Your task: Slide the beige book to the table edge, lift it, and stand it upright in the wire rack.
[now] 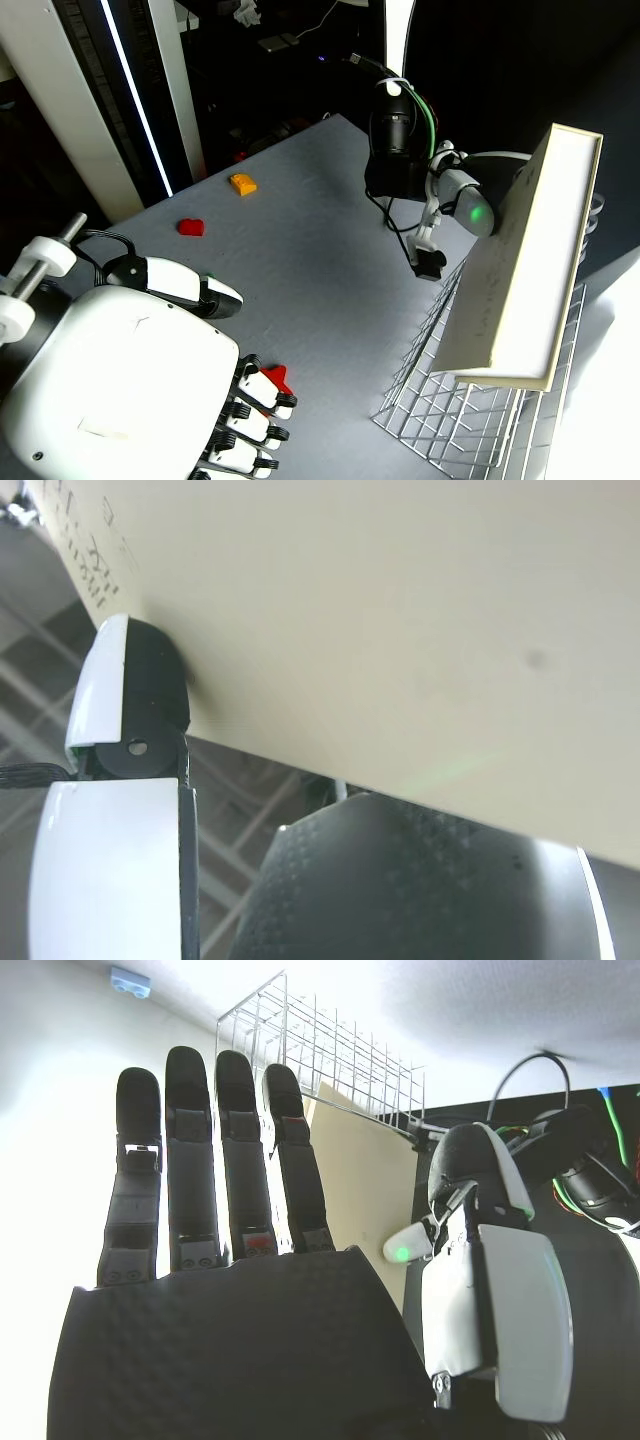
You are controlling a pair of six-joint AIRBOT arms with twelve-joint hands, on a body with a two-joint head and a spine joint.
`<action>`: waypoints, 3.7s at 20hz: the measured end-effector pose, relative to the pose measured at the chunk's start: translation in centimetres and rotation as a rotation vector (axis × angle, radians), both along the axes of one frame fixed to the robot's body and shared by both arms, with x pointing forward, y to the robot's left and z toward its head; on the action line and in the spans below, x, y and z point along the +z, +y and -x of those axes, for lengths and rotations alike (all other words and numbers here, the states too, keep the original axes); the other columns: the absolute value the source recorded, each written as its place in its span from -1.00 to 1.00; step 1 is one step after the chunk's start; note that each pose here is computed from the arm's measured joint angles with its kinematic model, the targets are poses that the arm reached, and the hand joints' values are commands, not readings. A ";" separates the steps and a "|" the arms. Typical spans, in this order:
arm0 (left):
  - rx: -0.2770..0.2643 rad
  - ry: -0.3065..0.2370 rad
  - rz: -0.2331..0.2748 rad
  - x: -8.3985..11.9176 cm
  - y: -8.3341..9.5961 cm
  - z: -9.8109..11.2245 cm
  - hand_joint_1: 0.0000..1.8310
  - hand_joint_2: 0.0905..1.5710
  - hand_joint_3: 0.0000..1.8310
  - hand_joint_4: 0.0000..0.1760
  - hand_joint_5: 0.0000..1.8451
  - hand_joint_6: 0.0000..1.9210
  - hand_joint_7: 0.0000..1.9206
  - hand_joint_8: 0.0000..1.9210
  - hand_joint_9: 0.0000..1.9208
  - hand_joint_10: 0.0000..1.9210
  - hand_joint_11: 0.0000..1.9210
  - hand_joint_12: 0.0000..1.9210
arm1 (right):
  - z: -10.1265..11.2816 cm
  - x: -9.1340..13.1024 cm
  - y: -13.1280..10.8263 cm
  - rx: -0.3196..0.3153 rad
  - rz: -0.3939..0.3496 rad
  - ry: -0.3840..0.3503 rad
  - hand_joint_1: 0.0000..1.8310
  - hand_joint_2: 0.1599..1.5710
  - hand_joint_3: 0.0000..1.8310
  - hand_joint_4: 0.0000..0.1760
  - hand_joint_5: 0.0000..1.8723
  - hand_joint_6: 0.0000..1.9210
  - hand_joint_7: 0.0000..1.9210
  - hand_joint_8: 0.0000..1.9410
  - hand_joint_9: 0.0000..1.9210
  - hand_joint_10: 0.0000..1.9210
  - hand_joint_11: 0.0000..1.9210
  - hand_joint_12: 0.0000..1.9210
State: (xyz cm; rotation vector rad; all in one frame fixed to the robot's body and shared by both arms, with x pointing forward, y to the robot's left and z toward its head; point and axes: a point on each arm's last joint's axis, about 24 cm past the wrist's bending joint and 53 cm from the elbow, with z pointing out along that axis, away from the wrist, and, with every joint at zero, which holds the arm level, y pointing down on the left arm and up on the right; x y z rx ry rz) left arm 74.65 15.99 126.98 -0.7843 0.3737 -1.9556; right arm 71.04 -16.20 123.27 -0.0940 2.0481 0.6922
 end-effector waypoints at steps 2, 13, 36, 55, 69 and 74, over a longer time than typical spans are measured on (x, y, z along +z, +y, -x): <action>-0.001 -0.003 0.002 0.1 0.0 0.0 0.46 0.51 -1.00 -1.00 -0.16 0.23 -0.20 0.41 -0.18 0.53 -0.26 0.53 | 0.0 0.0 0.0 0.000 0.000 0.000 -0.90 0.42 -1.00 -1.00 -0.54 -1.00 -0.52 -1.00 -0.52 -1.00 -0.98 0.08; -0.021 -0.002 0.013 -0.9 -0.6 0.7 0.45 0.53 -1.00 -1.00 -0.23 0.31 -0.22 0.44 -0.19 0.55 -0.29 0.55 | 0.0 -0.1 0.0 0.002 0.002 0.004 -0.85 0.41 -1.00 -1.00 -0.55 -1.00 -0.53 -1.00 -0.54 -1.00 -1.00 0.02; -0.091 0.040 -0.004 -0.7 -1.2 -0.8 0.45 0.52 -1.00 -1.00 -0.20 0.30 -0.22 0.44 -0.19 0.53 -0.25 0.50 | 0.2 -0.4 0.8 0.015 0.005 0.013 -0.84 0.44 -1.00 -1.00 -0.58 -1.00 -0.55 -1.00 -0.54 -1.00 -0.98 0.04; -0.091 0.142 0.041 -1.6 -1.0 -2.9 0.45 0.53 -1.00 -1.00 -0.21 0.30 -0.22 0.45 -0.22 0.57 -0.33 0.55 | 0.2 -0.6 0.7 0.009 0.000 0.018 -0.84 0.42 -1.00 -1.00 -0.51 -1.00 -0.50 -1.00 -0.51 -1.00 -0.95 0.05; -0.054 0.177 0.090 -1.6 0.3 -4.0 0.45 0.52 -1.00 -1.00 -0.21 0.29 -0.21 0.43 -0.18 0.53 -0.25 0.51 | 0.3 -0.9 0.6 0.008 0.003 0.027 -0.80 0.42 -1.00 -1.00 -0.53 -1.00 -0.51 -1.00 -0.52 -1.00 -0.97 0.05; -0.046 0.174 0.087 -1.1 0.2 -4.1 0.45 0.53 -1.00 -1.00 -0.20 0.31 -0.23 0.44 -0.19 0.53 -0.25 0.51 | 0.3 -0.9 0.6 0.008 0.003 0.028 -0.84 0.42 -1.00 -1.00 -0.53 -0.99 -0.50 -0.99 -0.50 -0.99 -0.94 0.05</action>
